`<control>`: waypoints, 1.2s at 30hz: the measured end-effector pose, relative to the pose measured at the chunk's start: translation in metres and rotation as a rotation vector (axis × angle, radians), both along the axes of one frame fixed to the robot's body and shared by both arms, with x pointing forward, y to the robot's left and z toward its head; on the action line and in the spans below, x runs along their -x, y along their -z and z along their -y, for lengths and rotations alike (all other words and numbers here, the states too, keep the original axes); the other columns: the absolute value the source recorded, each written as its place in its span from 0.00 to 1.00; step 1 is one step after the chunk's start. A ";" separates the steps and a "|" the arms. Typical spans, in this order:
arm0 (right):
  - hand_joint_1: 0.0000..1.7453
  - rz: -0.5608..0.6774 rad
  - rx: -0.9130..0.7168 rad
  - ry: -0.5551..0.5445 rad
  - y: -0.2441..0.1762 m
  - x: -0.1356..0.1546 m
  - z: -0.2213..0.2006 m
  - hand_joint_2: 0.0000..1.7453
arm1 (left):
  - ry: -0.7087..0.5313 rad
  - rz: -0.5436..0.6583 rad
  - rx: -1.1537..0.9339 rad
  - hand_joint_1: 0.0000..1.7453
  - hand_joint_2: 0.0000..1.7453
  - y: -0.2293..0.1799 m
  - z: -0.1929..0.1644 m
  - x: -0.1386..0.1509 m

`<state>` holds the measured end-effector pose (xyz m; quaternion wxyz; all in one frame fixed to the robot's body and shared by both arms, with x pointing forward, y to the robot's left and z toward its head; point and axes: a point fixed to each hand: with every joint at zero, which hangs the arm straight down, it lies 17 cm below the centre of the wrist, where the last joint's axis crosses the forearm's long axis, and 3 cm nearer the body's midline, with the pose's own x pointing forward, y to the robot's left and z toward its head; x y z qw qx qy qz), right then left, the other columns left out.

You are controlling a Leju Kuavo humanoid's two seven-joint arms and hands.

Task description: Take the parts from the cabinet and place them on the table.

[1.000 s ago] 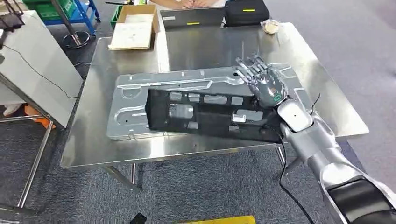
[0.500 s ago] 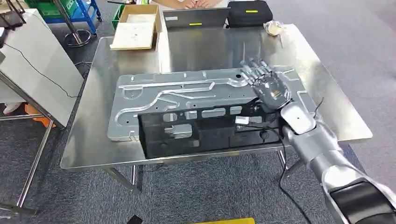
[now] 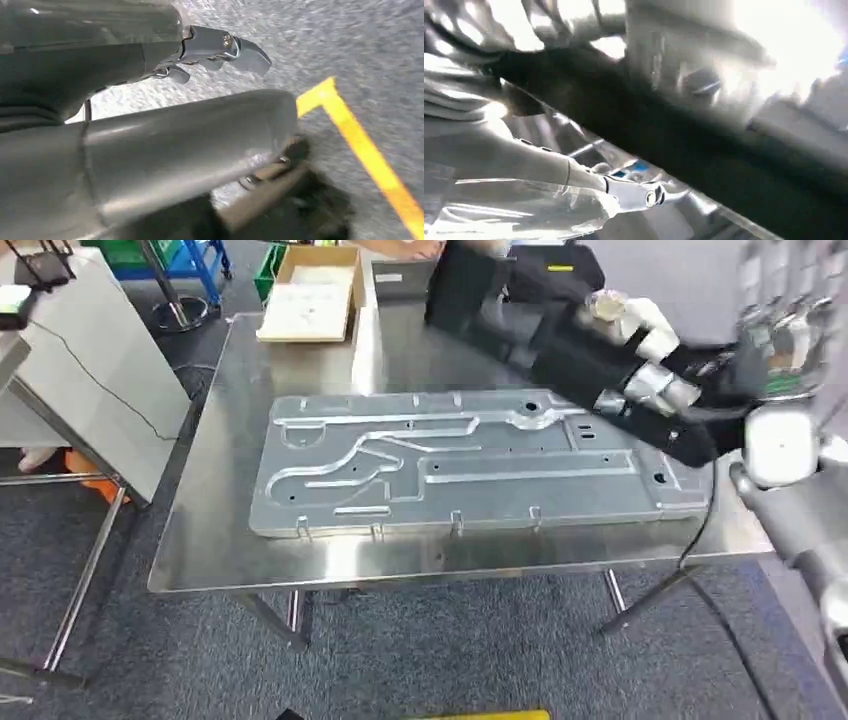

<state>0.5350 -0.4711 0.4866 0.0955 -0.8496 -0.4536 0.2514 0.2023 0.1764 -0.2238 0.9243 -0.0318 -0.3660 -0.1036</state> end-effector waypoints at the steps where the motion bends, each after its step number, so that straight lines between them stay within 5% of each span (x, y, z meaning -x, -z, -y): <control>1: 0.00 -0.014 0.036 -0.009 -0.002 0.000 -0.002 0.00 | -0.003 0.003 0.001 0.00 0.00 -0.001 -0.001 -0.002; 16: 0.00 -0.132 0.203 -0.058 0.024 -0.012 -0.027 0.00 | -0.010 0.016 0.012 0.00 0.00 -0.004 0.003 -0.010; 24: 0.00 -0.203 0.116 -0.079 0.040 -0.028 -0.015 0.00 | -0.005 0.013 0.012 0.00 0.00 -0.004 0.004 -0.009; 28: 0.00 -0.096 0.088 -0.086 0.016 0.000 -0.012 0.00 | 0.005 0.013 0.012 0.00 0.00 -0.004 0.005 -0.008; 33: 0.00 -0.101 0.314 -0.235 0.002 0.038 -0.058 0.00 | 0.010 0.007 0.021 0.00 0.00 -0.003 0.006 -0.005; 36: 0.00 -0.066 0.353 -0.228 -0.012 0.055 -0.055 0.00 | 0.010 0.010 0.023 0.00 0.00 -0.004 0.007 -0.007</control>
